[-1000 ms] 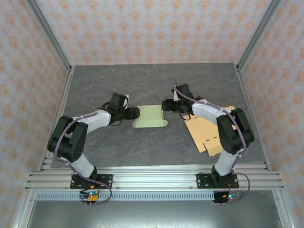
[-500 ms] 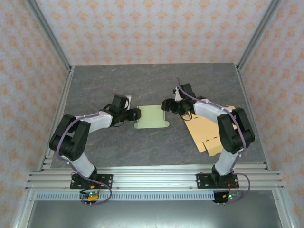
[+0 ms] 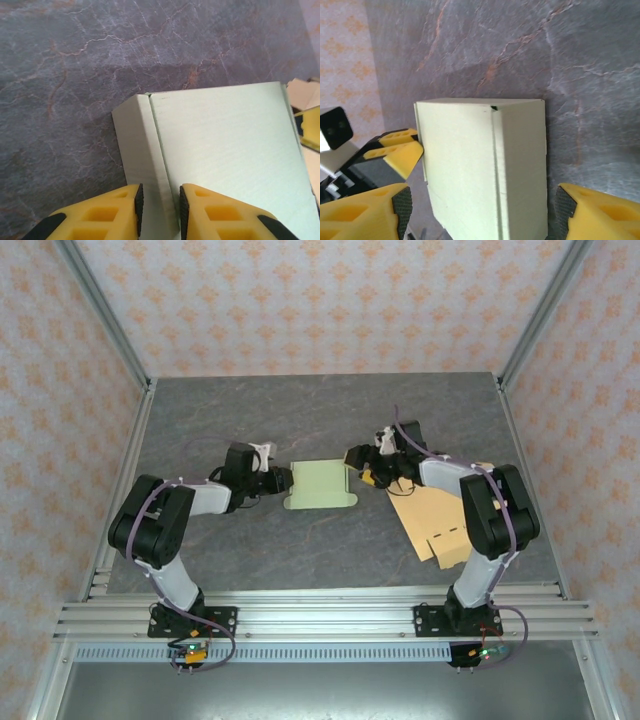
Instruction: Fold the paper box
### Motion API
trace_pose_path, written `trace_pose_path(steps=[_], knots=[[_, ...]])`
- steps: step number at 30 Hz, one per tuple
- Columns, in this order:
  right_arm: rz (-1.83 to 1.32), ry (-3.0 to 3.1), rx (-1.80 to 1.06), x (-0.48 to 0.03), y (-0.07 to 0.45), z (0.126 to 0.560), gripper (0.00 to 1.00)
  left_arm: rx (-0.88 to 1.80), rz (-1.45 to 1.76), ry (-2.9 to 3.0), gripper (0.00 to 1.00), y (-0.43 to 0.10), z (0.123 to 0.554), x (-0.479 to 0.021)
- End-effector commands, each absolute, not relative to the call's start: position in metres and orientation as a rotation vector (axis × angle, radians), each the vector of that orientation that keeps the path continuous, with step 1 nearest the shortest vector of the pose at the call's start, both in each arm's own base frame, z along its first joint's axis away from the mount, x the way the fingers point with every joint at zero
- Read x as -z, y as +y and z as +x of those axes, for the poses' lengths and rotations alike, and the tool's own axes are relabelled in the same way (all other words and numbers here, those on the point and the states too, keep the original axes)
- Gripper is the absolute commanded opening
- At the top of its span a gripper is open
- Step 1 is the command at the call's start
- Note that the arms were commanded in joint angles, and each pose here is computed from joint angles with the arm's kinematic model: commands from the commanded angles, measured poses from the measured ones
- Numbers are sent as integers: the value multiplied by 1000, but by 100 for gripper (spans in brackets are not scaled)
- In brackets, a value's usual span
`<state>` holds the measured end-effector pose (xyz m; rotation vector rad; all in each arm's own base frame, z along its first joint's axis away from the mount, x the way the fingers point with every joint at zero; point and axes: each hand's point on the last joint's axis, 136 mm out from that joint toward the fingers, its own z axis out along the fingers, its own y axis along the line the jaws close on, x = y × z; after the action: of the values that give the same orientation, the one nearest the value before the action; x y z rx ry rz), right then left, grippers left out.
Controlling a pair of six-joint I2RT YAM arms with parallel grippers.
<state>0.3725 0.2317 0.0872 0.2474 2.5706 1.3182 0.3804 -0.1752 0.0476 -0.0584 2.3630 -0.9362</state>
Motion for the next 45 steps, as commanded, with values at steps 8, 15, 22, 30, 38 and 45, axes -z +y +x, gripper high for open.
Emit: trace_pose_path(steps=[8,15,22,30,38,45], knots=[[254,2522,-1479,-86,248,371,77,933,-202,2482,26,-155,363,-9],[267,2431,-1536,-114,261,380,77,910,-166,2488,28,-155,365,-17],[248,2464,-1470,-125,260,388,80,889,-147,2489,29,-154,367,-21],[282,2384,-1467,-146,254,397,81,890,-148,2502,29,-154,367,-17],[195,2428,-1483,-142,270,396,83,901,-148,2501,29,-156,367,-18],[194,2547,-1145,-105,229,400,84,982,-172,2402,37,-161,371,-52]])
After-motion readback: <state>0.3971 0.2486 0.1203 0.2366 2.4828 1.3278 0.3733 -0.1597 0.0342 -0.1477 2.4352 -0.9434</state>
